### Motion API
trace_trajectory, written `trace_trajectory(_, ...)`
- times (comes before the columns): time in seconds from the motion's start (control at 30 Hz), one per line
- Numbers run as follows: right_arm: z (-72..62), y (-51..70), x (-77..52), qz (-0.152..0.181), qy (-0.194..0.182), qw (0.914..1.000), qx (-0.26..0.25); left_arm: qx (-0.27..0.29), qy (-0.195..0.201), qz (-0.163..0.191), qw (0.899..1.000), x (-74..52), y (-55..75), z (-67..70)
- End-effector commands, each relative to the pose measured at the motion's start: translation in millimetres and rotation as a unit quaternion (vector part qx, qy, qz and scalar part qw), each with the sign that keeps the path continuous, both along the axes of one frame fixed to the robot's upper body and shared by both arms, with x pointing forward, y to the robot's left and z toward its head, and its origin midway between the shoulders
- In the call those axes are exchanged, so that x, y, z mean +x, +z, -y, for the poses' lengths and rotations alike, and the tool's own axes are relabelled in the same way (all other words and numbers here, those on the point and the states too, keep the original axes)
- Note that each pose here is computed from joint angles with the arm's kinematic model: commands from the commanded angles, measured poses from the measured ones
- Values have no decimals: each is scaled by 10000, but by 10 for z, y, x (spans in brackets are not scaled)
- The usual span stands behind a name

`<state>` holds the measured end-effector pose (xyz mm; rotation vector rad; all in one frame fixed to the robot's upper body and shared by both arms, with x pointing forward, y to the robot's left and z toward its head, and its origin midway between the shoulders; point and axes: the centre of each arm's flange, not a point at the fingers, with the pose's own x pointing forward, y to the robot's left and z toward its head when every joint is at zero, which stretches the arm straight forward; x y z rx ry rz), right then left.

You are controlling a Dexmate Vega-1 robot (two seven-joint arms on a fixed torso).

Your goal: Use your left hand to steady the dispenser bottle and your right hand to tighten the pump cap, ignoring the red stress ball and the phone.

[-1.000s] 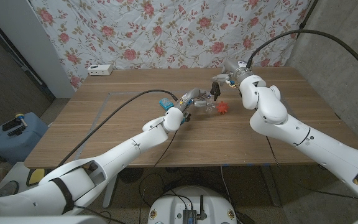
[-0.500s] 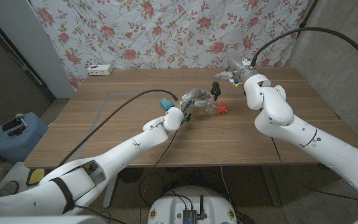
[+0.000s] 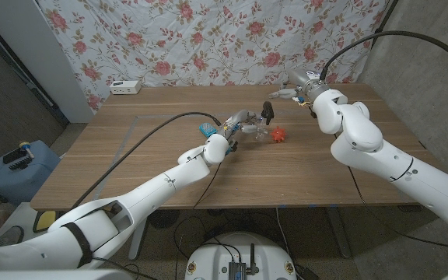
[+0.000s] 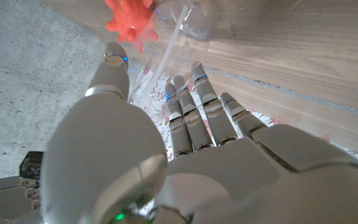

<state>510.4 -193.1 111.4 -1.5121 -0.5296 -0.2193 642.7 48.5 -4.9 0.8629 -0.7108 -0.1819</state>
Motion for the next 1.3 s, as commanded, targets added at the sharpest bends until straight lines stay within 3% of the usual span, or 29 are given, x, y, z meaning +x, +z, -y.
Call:
trace_trajectory(0.03,68,33,-23,-74,218,9995,-198,-33,51,22,10000,6,42,-27)
trace_trajectory(1.3,172,81,2,155,713,9905,-1168,155,-28,20,9999,66,155,4)
